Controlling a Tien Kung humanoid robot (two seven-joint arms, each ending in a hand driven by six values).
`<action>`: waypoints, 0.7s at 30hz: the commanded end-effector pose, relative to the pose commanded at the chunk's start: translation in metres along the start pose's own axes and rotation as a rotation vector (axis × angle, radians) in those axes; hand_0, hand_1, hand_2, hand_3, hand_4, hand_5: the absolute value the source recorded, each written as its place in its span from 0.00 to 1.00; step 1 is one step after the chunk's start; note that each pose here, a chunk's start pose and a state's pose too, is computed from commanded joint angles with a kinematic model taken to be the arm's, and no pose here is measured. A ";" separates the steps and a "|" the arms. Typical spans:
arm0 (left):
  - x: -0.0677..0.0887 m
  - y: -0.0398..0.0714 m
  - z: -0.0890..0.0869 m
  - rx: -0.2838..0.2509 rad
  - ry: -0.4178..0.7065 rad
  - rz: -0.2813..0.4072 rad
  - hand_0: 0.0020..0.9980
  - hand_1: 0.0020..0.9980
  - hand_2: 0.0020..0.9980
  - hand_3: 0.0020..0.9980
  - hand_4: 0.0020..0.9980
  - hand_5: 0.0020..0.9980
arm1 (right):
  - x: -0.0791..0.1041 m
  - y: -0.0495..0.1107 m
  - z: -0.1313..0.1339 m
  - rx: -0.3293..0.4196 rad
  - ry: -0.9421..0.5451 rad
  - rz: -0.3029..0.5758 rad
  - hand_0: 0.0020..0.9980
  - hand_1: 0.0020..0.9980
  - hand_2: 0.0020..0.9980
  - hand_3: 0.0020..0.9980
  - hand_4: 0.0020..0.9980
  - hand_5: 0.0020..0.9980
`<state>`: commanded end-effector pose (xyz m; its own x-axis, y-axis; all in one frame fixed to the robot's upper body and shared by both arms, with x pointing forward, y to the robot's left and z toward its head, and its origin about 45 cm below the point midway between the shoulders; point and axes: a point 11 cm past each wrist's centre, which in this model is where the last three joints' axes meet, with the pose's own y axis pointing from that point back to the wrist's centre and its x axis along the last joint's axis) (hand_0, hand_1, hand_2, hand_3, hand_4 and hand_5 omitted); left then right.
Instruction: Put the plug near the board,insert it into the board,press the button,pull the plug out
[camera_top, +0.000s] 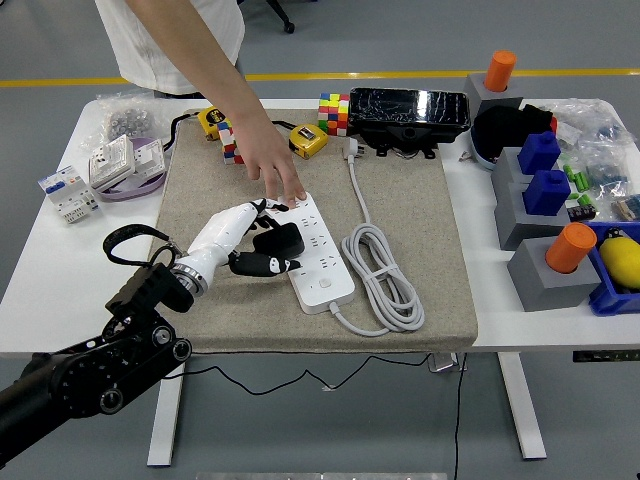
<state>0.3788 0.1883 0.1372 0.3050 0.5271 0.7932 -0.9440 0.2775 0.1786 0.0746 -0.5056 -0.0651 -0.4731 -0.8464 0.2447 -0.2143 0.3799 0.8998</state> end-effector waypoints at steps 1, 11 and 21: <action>-0.001 0.000 0.000 0.003 -0.002 0.001 0.36 0.45 0.50 0.57 0.78 0.11 | 0.000 0.000 0.000 0.000 0.000 0.000 0.54 0.63 0.61 0.55 0.88 0.41; 0.000 -0.003 0.000 0.009 -0.015 0.020 0.25 0.34 0.41 0.53 0.62 0.00 | 0.001 0.000 0.000 0.000 0.001 0.002 0.54 0.63 0.61 0.55 0.88 0.41; 0.019 0.002 0.004 -0.099 0.088 0.129 0.23 0.31 0.37 0.52 0.60 0.00 | 0.000 0.000 0.000 0.002 0.002 0.001 0.54 0.63 0.61 0.55 0.88 0.41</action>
<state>0.3821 0.1959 0.1551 0.1964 0.6300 0.7514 -0.9602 0.2786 0.0175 0.0748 -0.5058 -0.0649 -0.4718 -0.8468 0.2457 -0.2155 0.3810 0.8991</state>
